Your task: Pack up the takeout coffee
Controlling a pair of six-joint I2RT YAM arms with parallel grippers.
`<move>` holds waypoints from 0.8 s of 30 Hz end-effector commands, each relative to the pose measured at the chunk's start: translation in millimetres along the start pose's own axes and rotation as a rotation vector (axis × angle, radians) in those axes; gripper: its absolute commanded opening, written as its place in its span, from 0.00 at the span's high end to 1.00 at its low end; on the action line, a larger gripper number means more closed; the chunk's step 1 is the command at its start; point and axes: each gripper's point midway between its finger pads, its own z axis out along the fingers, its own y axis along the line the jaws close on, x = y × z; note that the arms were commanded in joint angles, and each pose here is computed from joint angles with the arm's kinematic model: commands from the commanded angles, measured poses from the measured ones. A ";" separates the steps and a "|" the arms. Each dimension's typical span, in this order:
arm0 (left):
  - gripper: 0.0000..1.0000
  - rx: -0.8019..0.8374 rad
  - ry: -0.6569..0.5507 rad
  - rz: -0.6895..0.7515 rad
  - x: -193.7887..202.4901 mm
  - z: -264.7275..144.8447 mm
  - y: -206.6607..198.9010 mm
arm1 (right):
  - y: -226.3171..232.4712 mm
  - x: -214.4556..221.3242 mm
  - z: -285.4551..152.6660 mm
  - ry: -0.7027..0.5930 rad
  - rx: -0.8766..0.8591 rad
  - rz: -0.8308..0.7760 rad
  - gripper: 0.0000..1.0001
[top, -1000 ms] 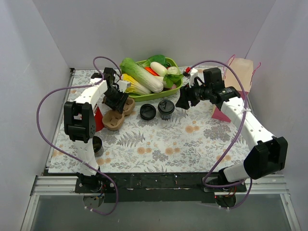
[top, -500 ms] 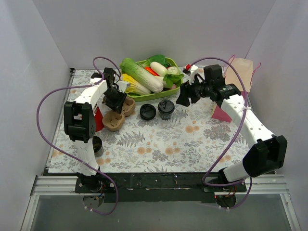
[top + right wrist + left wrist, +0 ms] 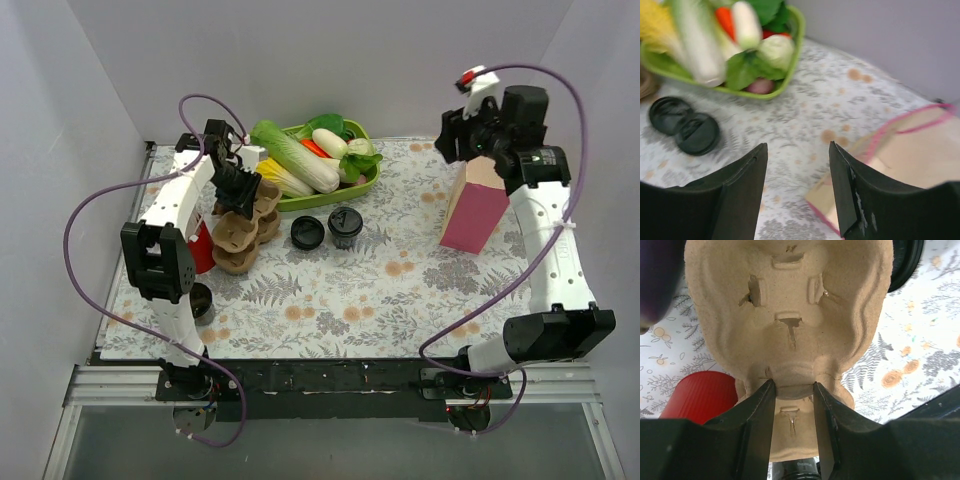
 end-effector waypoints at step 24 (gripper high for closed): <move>1.00 0.155 -0.315 0.051 -39.9 -88.1 -64.5 | -192.1 108.2 -69.8 0.295 0.583 0.251 0.26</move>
